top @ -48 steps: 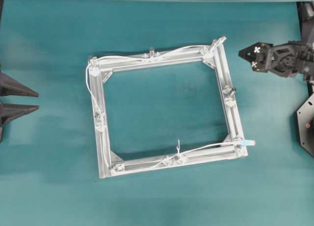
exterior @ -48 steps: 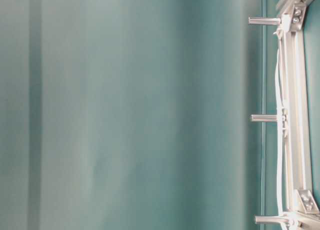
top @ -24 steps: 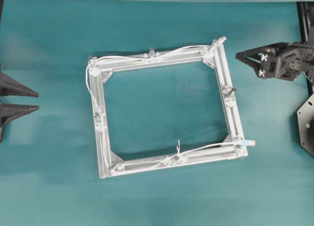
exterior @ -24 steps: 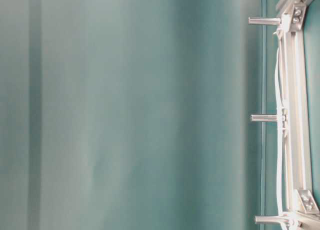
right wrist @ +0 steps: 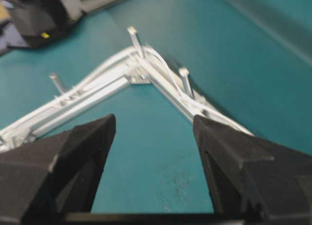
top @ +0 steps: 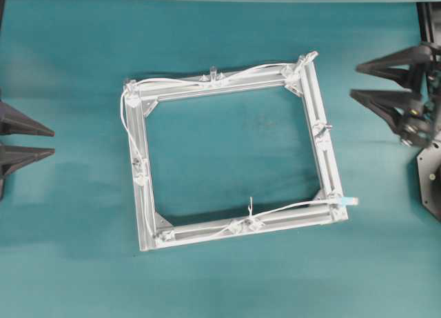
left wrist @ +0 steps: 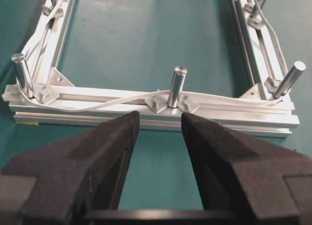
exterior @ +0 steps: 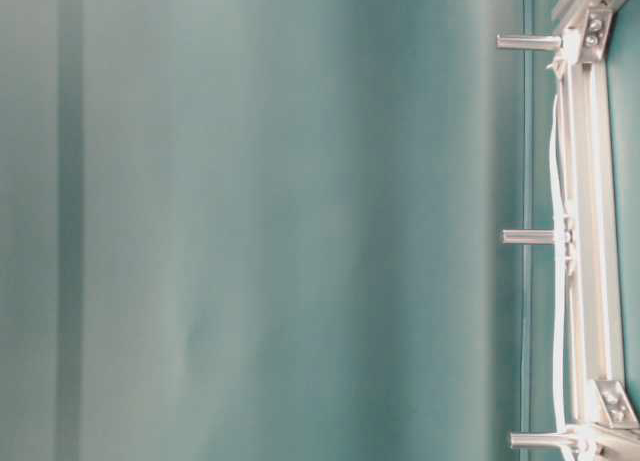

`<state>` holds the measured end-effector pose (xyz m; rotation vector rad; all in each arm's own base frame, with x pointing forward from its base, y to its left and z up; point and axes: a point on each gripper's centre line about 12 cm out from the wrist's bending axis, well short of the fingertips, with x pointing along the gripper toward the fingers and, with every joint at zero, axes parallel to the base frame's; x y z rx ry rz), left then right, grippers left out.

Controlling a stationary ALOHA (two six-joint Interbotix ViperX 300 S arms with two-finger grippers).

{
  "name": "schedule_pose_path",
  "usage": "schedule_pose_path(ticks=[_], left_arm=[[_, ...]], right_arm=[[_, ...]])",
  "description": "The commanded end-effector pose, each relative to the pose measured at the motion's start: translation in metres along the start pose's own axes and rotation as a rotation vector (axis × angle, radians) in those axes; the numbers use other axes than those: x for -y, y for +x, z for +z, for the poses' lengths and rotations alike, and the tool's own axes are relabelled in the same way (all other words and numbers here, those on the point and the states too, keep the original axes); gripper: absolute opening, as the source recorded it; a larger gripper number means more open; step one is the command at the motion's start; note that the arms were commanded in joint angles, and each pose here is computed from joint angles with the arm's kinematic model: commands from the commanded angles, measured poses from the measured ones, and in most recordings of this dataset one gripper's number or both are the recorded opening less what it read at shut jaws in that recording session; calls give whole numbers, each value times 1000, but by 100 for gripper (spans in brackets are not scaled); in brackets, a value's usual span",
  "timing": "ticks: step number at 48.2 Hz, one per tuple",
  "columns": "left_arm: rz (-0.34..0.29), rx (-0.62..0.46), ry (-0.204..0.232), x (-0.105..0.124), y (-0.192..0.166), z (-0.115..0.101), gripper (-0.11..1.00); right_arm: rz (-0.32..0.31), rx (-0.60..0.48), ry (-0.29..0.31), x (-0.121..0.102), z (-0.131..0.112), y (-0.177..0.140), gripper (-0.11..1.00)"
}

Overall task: Move the cable alternately left and right between 8 pins so it hooks onto each one.
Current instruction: 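Open the right gripper, release the plug, and retract right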

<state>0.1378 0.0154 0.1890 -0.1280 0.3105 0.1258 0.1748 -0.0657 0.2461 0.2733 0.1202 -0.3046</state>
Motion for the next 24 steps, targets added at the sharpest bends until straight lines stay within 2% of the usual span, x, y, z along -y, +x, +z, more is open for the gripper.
schedule_pose_path(ticks=[1, 7, 15, 20, 24], left_arm=[[-2, 14, -1, 1, 0, 6, 53], [-4, 13, -2, 1, 0, 6, 53], [-4, 15, -2, 1, 0, 7, 53], [-2, 14, -3, 1, 0, 6, 53], [-2, 14, -3, 1, 0, 6, 53]], right_arm=[[53, 53, -19, -7, 1, -11, 71], [153, 74, -21, -18, -10, -19, 71], [294, 38, -15, -32, -20, -16, 71], [345, 11, -38, -37, -25, -13, 71], [357, -5, -72, -38, -30, -13, 71]])
